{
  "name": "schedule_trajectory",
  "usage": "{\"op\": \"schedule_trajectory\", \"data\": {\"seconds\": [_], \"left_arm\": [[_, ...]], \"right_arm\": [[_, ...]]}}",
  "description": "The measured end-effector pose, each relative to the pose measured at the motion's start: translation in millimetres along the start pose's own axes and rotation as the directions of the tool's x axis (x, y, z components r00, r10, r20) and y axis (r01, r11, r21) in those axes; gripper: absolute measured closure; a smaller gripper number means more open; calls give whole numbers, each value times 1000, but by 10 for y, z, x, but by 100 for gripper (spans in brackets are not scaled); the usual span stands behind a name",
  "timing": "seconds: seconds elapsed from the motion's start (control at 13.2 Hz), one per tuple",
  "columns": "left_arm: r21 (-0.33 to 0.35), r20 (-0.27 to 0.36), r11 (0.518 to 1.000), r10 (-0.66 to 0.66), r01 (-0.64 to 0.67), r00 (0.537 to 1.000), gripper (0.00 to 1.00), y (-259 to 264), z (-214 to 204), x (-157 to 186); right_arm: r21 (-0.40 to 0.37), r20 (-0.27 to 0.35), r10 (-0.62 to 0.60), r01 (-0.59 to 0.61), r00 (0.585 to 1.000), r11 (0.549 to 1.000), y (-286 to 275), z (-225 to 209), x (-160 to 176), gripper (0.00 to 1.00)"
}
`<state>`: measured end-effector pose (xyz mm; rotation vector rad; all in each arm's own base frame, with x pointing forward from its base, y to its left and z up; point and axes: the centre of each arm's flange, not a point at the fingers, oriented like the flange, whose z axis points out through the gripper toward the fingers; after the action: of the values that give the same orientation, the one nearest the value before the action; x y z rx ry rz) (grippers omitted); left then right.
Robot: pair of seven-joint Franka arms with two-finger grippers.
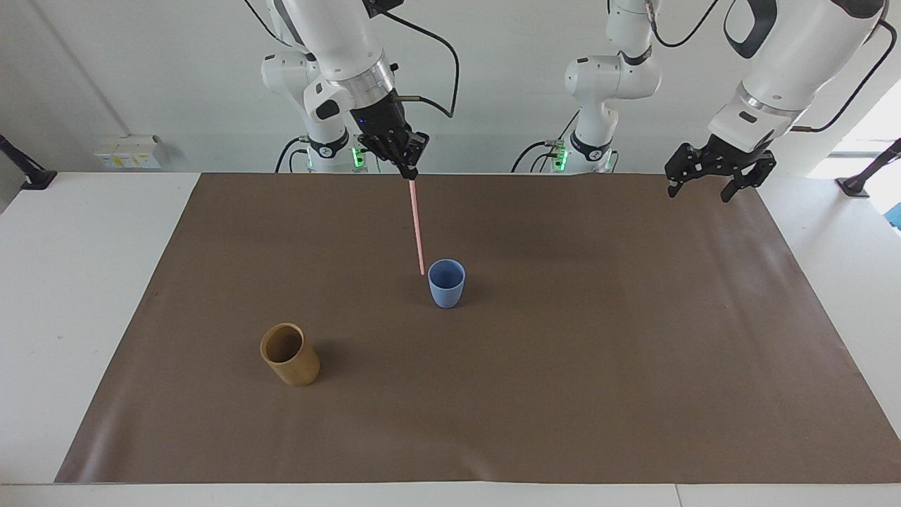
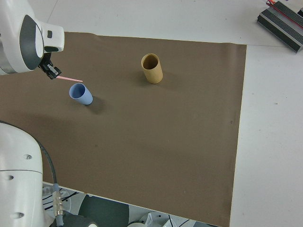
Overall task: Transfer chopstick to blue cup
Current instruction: 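Carry the pink stick over the blue cup while the left gripper withdraws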
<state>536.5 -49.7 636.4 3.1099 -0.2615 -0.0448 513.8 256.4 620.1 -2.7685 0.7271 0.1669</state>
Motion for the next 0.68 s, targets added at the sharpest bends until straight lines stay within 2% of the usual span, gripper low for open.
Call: {"op": "schedule_trajectory", "data": {"seconds": [0.23, 0.68], "left_arm": [[1, 1, 1000, 1, -1, 1000, 0, 15, -227, -121], [3, -18, 999, 38, -38, 999, 0, -3, -366, -225]], "right_arm": [[13, 85, 40, -42, 996, 999, -42, 220, 111, 92], [-25, 125, 55, -52, 991, 998, -113, 737, 308, 92]]}}
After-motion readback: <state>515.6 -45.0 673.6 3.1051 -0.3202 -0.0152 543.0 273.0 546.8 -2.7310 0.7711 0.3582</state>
